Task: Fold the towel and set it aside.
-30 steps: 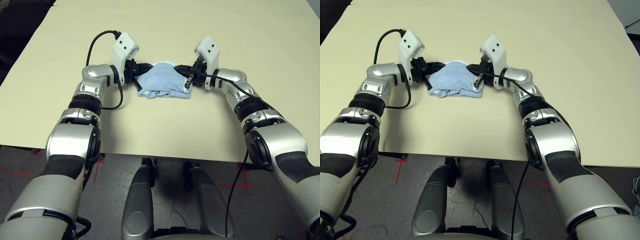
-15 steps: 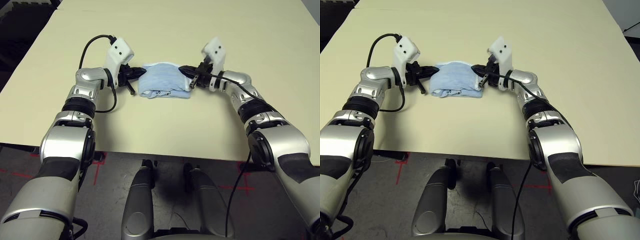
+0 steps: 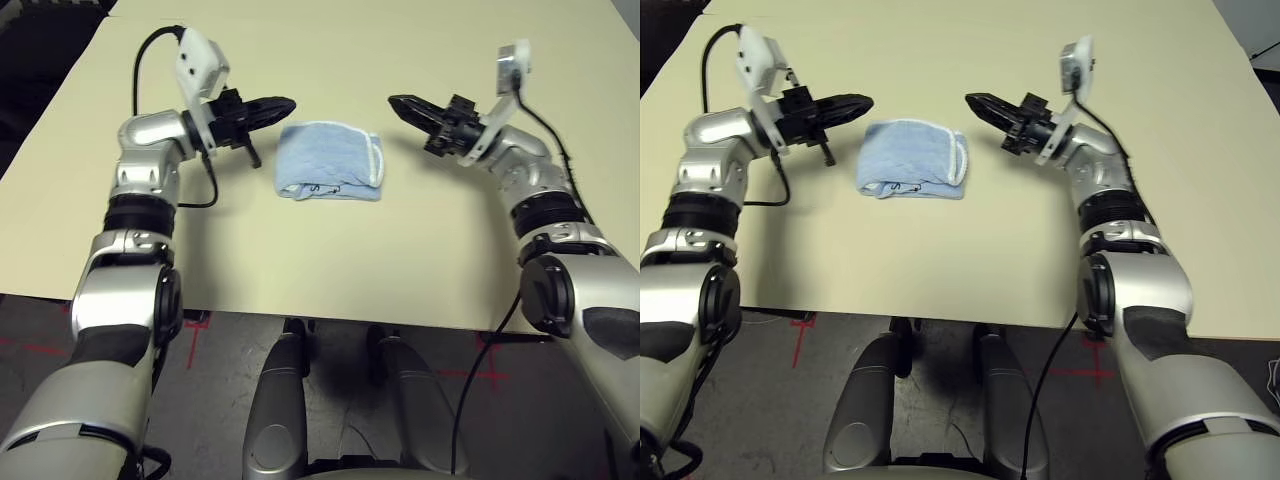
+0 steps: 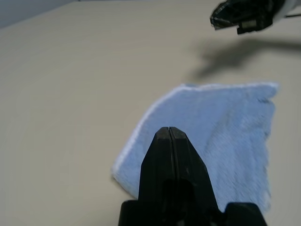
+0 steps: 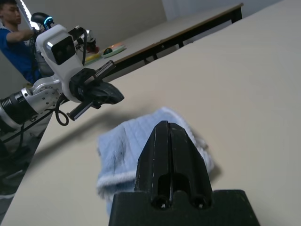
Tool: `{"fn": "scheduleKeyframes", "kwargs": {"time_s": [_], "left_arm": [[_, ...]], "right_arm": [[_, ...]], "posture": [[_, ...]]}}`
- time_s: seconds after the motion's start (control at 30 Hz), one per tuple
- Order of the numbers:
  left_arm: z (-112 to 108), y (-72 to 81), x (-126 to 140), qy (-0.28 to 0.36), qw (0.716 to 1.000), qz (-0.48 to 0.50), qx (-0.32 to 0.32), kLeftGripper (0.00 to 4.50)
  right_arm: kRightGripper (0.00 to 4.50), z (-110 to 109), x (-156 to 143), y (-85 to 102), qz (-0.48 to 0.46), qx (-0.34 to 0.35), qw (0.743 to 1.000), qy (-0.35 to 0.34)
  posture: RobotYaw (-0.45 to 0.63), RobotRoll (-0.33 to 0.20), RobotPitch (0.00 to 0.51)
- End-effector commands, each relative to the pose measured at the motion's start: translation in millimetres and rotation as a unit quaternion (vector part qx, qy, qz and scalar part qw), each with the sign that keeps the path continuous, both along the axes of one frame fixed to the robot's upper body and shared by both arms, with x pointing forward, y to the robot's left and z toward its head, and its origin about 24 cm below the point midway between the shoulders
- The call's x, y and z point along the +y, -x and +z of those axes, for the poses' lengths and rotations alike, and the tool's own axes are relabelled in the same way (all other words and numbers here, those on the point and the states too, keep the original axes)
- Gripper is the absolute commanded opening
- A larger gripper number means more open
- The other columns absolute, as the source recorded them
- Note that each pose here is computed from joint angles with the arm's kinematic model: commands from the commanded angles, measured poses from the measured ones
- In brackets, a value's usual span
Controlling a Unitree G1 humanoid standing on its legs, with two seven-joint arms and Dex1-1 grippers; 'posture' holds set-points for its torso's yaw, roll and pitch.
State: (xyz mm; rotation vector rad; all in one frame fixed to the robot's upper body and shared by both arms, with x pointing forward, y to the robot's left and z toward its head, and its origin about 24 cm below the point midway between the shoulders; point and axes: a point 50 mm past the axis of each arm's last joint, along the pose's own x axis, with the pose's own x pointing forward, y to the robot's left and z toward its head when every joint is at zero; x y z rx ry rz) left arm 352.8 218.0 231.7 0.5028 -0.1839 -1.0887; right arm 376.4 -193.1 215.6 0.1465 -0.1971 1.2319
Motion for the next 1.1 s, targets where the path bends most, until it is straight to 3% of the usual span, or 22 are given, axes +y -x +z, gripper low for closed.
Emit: {"fn": "scheduleKeyframes", "kwargs": {"time_s": [0.03, 0.17, 0.2, 0.33, 0.4, 0.5, 0.6, 0.87, 1.1], "left_arm": [[-4, 16.2, 1, -0.024, 0.999, -0.040, 0.000, 0.97], [-6, 23.8, 0, -0.032, 0.998, -0.063, 0.002, 2.39], [-6, 24.4, -1, -0.033, 0.997, -0.067, 0.004, 2.86], [-3, 26.0, -2, -0.039, 0.996, -0.084, 0.013, 4.41], [0, 26.3, -4, -0.042, 0.995, -0.090, 0.008, 4.50], [3, 26.5, -7, -0.045, 0.994, -0.097, 0.002, 4.50], [5, 26.7, -9, -0.045, 0.994, -0.099, -0.002, 4.50], [5, 29.6, -12, -0.045, 0.994, -0.102, -0.002, 4.50], [3, 31.1, -13, -0.045, 0.994, -0.097, -0.001, 4.50]], "right_arm": [[0.49, -6, -9, 11.1, 0.038, -0.007, 0.997, 0.071], [1.78, -12, -18, 17.4, 0.048, -0.044, 0.988, 0.137], [2.28, -13, -19, 18.0, 0.049, -0.046, 0.987, 0.145], [3.83, -13, -22, 16.9, 0.049, -0.006, 0.991, 0.128], [4.46, -13, -25, 14.0, 0.037, 0.070, 0.993, 0.084], [4.46, -17, -29, 11.7, 0.010, 0.193, 0.979, 0.063], [4.46, -18, -29, 10.9, -0.002, 0.270, 0.963, 0.021], [4.46, -22, -2, 7.9, 0.001, 0.386, 0.922, -0.034], [4.46, -33, 22, 12.5, 0.016, 0.448, 0.892, -0.062]], "posture": [[0.08, 0.000, 0.311], [0.08, 0.000, 0.311], [0.07, 0.000, 0.311], [0.07, 0.000, 0.308], [0.07, 0.000, 0.307], [0.08, 0.000, 0.306], [0.08, 0.000, 0.307], [0.10, 0.000, 0.310], [0.11, 0.000, 0.302]]}}
